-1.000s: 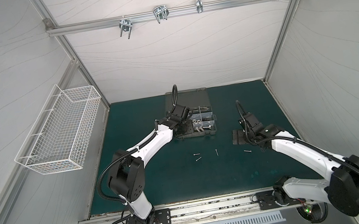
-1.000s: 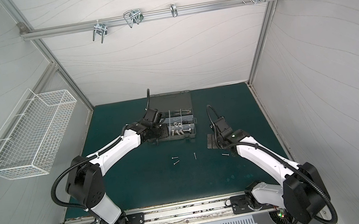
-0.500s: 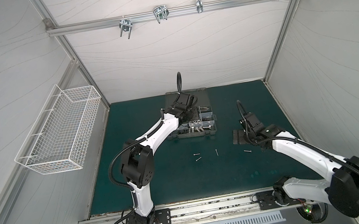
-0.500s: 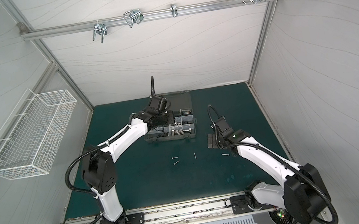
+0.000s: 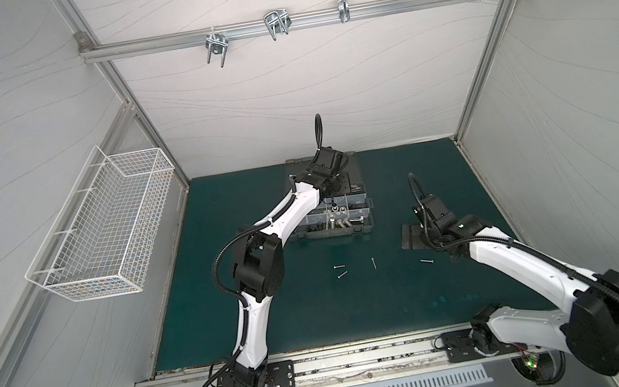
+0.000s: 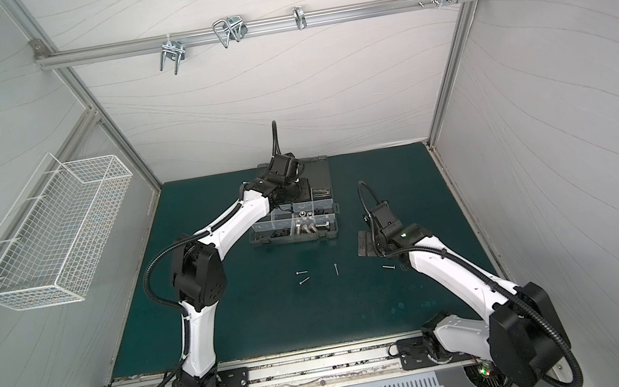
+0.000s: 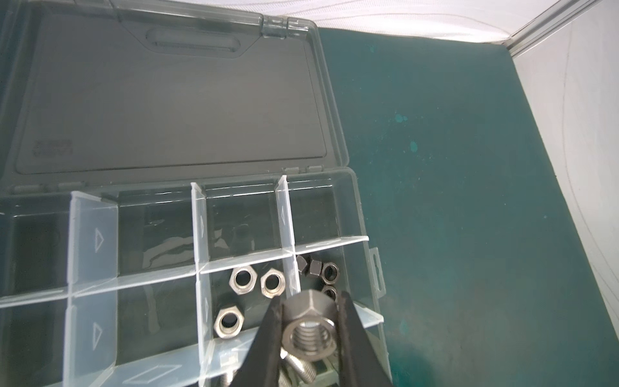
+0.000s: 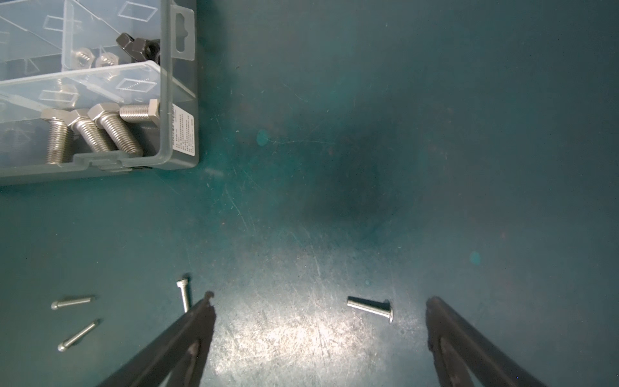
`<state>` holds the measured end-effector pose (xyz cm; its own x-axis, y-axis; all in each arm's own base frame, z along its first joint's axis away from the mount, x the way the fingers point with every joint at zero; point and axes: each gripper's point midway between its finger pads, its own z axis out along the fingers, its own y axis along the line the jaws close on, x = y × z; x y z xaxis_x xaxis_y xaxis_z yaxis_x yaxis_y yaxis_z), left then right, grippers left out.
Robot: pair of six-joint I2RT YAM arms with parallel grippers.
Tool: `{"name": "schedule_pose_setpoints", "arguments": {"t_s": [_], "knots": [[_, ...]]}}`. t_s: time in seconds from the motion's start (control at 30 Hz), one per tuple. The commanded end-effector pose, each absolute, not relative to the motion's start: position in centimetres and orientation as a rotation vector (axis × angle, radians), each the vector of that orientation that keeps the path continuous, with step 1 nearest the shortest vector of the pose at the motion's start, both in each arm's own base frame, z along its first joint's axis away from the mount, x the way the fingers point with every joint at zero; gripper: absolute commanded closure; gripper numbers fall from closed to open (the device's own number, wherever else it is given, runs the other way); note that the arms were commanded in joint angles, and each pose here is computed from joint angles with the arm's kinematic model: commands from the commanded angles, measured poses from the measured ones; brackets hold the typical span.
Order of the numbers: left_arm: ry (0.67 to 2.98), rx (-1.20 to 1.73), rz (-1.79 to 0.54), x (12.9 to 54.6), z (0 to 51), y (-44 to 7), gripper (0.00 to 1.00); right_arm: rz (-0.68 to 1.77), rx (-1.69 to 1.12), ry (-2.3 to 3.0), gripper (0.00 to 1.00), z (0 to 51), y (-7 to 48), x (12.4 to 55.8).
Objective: Sort the screws and nuts into containers
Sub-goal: 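Lift the silver nut with the left gripper over the nut compartment, then open the left gripper to drop the nut into the compartment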
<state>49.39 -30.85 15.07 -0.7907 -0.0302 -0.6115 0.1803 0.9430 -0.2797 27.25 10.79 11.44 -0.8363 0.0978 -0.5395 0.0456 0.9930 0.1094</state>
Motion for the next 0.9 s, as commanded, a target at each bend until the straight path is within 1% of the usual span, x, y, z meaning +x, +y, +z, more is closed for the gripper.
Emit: {"name": "schedule_pose_setpoints", "arguments": {"t_s": [0.0,0.33,0.43,0.5,0.57,0.67,0.77,0.87], "knots": [[2.475,0.114,-0.422,50.1,13.8,-30.8,0.84,0.121,0.134,2.566,0.01,11.5,10.5,27.3],[2.545,0.125,-0.376,49.8,10.5,-30.5,0.83,0.132,0.135,2.577,0.01,11.2,10.9,27.6],[2.562,0.116,-0.362,49.5,9.8,-30.2,0.8,0.126,0.136,2.575,0.01,11.2,10.7,27.5],[2.568,0.111,-0.361,49.3,9.5,-30.1,0.75,0.119,0.137,2.575,0.01,11.2,10.6,27.4],[2.572,0.117,-0.361,49.2,9.3,-30.2,0.62,0.116,0.138,2.576,0.01,11.1,10.6,27.4],[2.565,0.124,-0.373,49.2,9.8,-30.3,0.49,0.118,0.143,2.574,0.01,11.2,10.6,27.4],[2.548,0.133,-0.38,49.1,10.8,-30.3,0.48,0.114,0.14,2.574,0.01,11.2,10.5,27.4],[2.524,0.146,-0.393,48.8,12.5,-30.2,0.49,0.11,0.133,2.57,0.01,11.3,10.5,27.5]]}}
